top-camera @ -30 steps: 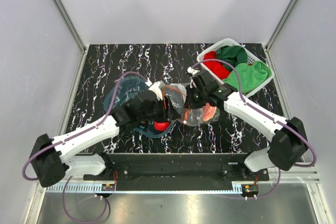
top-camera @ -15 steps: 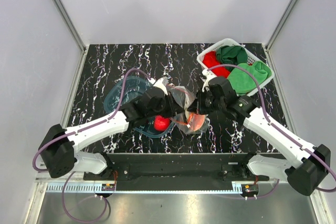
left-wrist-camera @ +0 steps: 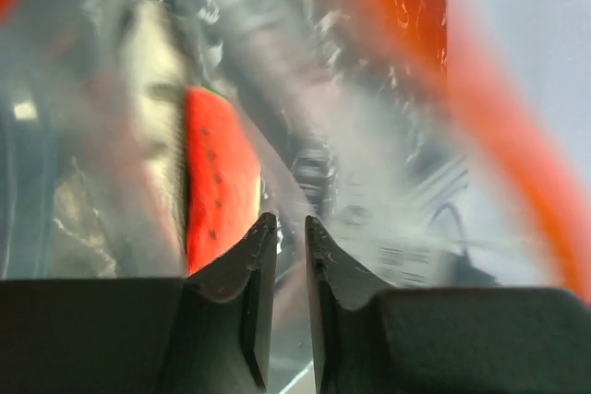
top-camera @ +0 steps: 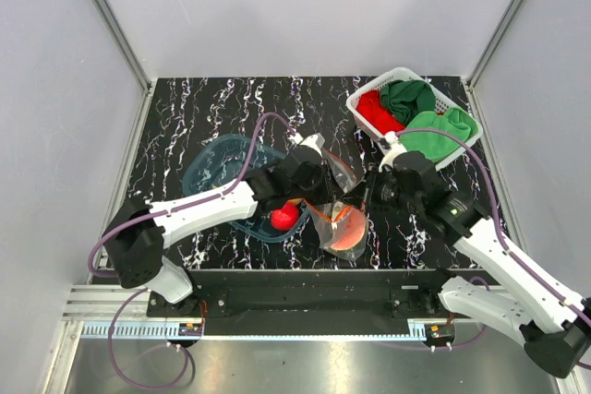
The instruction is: Open the zip-top bag and remove the fake food
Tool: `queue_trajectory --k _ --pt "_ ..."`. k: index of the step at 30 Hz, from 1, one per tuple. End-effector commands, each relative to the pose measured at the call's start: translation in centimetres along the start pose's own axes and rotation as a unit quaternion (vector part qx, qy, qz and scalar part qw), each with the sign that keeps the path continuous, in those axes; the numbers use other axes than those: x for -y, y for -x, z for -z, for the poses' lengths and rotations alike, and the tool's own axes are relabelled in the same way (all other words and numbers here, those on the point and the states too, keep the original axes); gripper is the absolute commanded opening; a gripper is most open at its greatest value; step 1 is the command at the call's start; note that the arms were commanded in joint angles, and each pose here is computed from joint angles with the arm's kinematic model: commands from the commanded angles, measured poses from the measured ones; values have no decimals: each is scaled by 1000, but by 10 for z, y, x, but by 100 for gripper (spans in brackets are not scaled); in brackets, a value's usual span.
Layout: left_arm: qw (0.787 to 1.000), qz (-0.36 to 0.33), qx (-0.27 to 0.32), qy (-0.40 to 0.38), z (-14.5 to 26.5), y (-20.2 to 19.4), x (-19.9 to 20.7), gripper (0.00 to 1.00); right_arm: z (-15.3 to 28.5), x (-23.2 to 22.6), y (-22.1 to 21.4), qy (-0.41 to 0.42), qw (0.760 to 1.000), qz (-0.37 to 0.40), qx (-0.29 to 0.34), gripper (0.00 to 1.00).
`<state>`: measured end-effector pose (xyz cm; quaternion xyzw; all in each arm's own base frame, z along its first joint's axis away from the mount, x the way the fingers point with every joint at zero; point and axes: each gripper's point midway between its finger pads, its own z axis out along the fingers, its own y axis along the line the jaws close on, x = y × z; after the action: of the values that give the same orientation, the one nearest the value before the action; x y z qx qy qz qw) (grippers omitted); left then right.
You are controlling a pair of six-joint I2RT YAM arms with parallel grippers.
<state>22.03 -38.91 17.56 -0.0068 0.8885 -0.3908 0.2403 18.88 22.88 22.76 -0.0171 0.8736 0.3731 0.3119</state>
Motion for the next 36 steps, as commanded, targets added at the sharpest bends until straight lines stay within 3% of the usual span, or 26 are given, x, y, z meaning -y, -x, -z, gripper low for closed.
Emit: queue_trajectory --k 1,8,14,17,19,22,25,31,34,36 --pt "1000 -5 -2 4 -6 -10 2 19 14 -9 15 16 997 -47 58 0" --pt "997 -43 -68 -4 -29 -51 4 19 19 10 3 -2 995 -70 71 0" --pt "991 -63 -114 42 -51 -91 -26 22 25 24 -12 -17 995 -77 64 0" --pt "989 -73 -104 69 -58 -94 -36 28 28 28 -18 -16 995 -78 61 0" --pt "989 -77 -102 81 -61 -93 -38 41 29 30 -22 -17 995 -78 57 0" --pt "987 -76 -108 88 -68 -99 -41 50 31 32 -25 -17 995 -80 55 0" --pt "990 -54 -117 57 -76 -109 -39 52 32 34 -28 -18 995 -81 55 0" --pt "994 -25 -97 42 -89 -110 -41 68 34 39 -35 -18 995 -86 53 0" --pt "996 -10 -92 10 -98 -113 -35 66 34 42 -40 -21 995 -87 45 0" --pt "996 -6 -85 -6 -105 -114 -34 56 36 43 -40 -21 995 -87 47 0"
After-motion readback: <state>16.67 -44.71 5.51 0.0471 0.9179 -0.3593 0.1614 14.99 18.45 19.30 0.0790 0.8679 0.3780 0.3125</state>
